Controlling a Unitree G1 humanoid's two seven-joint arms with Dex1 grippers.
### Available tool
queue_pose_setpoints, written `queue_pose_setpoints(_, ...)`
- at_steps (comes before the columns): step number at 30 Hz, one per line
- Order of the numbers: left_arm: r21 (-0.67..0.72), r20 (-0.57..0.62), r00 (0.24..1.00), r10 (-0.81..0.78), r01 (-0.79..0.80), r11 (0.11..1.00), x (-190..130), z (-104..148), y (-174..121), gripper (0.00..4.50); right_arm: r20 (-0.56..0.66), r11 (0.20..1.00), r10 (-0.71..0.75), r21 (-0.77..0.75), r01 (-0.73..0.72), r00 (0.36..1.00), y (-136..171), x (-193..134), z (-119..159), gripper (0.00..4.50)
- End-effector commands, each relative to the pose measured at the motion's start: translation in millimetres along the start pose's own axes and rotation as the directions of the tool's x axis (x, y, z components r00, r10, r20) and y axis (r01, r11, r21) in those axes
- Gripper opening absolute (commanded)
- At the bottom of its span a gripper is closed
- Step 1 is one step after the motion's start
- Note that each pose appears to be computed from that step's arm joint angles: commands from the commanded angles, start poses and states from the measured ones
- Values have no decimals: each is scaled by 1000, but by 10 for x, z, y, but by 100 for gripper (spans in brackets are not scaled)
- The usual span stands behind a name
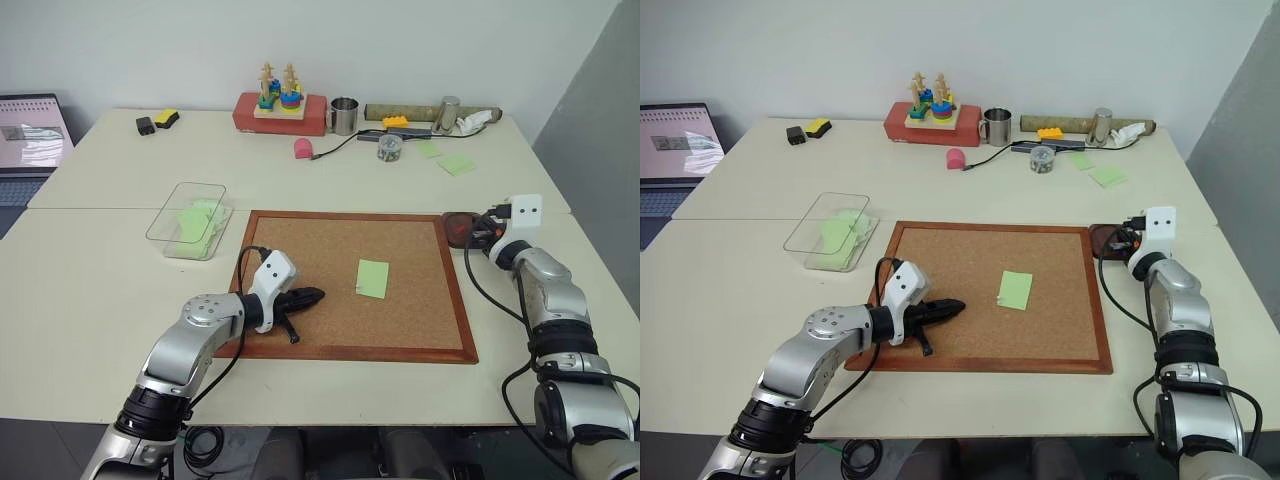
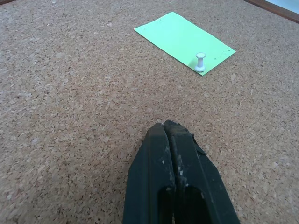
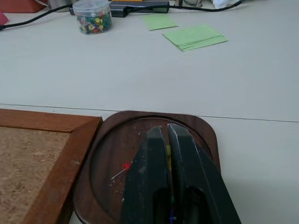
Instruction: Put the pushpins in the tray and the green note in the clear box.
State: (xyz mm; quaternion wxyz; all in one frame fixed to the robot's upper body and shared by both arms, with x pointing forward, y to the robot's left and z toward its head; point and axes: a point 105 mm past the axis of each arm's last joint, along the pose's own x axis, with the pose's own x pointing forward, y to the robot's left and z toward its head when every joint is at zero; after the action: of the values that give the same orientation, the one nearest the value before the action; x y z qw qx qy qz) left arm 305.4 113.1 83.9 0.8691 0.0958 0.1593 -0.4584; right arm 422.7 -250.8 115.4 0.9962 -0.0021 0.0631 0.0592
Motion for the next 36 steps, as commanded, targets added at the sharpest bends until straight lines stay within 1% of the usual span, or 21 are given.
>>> queue_pose_setpoints(1,-6,-26,1000,-6,6,1000,-8,-63,-34,0,45,1000,6,5,-6,999,-57,27,130,48)
queue_pose_setpoints(2,-6,-26,1000,-5,5,1000,-9,-63,-34,0,43,1000,11,8,-11,999,-56,32,120,60)
queue_pose_setpoints(9,-8,-27,1000,2,-2,1000,-29,-69,-35,0,50,1000,28,10,-29,998,-63,39,126,196)
queue_pose_setpoints(10,-8,-27,1000,2,-2,1000,-27,-70,-38,0,56,999,34,9,-34,998,-64,35,141,222)
queue_pose_setpoints(11,-8,-28,1000,1,-1,1000,-28,-71,-42,0,63,999,39,8,-39,997,-65,30,155,232)
queue_pose_setpoints(13,-8,-28,1000,-2,1,1000,-25,-73,-47,0,77,999,47,12,-48,996,-67,21,188,279)
queue_pose_setpoints(17,-6,-26,1000,-5,5,1000,-15,-62,-46,0,116,998,65,17,-67,991,-72,-10,288,352)
queue_pose_setpoints(21,-4,-26,1000,-7,7,1000,-14,-66,-53,0,155,993,115,-10,-115,981,-8,-57,399,433)
queue_pose_setpoints(22,-3,-26,1000,-8,8,1000,-14,-66,-56,0,162,991,137,-25,-135,977,25,-72,425,442)
queue_pose_setpoints(25,-3,-25,1000,-9,9,1000,-13,-70,-62,0,164,974,219,-90,-207,962,160,-133,472,442)
queue_pose_setpoints(27,-2,-27,1000,-10,10,1000,-12,-77,-65,0,147,942,322,-147,-301,935,344,-210,474,442)
queue_pose_setpoints(30,-3,-28,1000,-11,11,1000,-16,-82,-69,0,119,895,430,-183,-406,895,555,-321,452,442)
queue_pose_setpoints(33,-2,-31,999,-11,11,1000,-23,-91,-69,0,38,762,628,-234,-604,777,987,-564,343,442)
queue_pose_setpoints(36,-1,-31,999,-12,12,1000,-24,-88,-68,0,-4,659,736,-222,-719,677,1354,-748,243,442)
